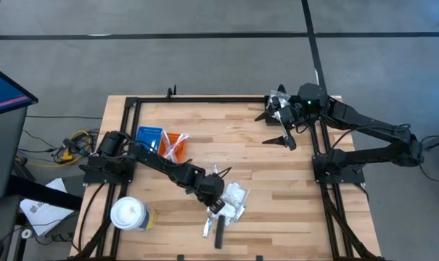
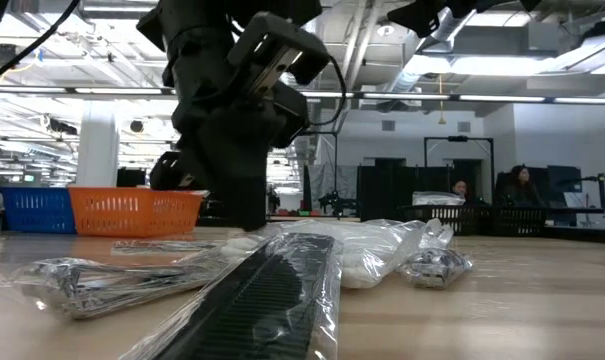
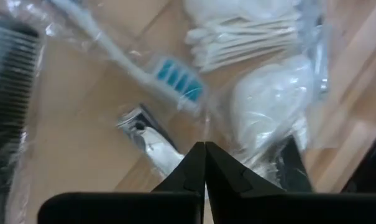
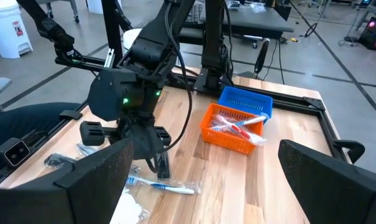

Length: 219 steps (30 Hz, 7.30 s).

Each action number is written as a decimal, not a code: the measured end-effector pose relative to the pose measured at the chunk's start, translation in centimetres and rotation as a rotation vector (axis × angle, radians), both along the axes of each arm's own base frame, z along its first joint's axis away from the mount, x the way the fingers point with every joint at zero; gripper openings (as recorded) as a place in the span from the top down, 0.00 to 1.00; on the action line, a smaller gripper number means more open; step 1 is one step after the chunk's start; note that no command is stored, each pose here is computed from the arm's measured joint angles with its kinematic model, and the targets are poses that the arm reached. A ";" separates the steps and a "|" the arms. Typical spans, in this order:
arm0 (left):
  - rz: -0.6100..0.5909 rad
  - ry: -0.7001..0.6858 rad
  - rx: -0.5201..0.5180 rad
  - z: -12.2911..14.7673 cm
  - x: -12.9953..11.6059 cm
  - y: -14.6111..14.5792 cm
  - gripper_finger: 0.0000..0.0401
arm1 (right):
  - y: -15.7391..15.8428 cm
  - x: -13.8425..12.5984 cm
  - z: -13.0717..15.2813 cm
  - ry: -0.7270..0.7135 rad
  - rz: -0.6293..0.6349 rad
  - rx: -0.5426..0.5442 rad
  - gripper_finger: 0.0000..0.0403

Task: Pick & Place Travel size toiletries
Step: Adjust the hygiene items on the table

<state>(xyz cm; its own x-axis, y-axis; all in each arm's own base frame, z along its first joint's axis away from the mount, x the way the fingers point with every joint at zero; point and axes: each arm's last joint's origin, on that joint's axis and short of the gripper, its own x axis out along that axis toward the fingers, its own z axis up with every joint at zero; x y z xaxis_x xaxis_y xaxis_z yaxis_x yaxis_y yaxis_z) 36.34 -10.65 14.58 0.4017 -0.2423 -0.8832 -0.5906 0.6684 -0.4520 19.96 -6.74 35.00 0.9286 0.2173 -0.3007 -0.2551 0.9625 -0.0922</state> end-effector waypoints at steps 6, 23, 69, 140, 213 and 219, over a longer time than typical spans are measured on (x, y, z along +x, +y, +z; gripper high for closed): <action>0.013 0.041 -0.031 -0.7 -0.6 0.1 1.00 | 0.0 0.0 0.0 0.000 0.000 0.000 0.01; 0.018 0.077 0.054 -1.6 -1.5 0.5 1.00 | 0.0 0.0 0.0 -0.006 0.006 -0.024 0.01; -0.196 -0.219 0.049 -2.8 1.9 1.8 1.00 | -0.9 -0.2 0.3 -0.038 -0.033 -0.056 0.01; -0.552 -0.153 -0.347 -2.0 0.9 -1.7 1.00 | -1.1 0.2 0.2 -0.048 -0.031 -0.069 0.01; 0.301 0.177 0.235 -0.6 -1.4 4.8 1.00 | -1.1 0.2 0.2 -0.048 -0.029 -0.073 0.01; 0.291 0.144 0.261 0.2 -1.4 4.9 1.00 | -1.1 0.2 0.2 -0.047 -0.029 -0.073 0.01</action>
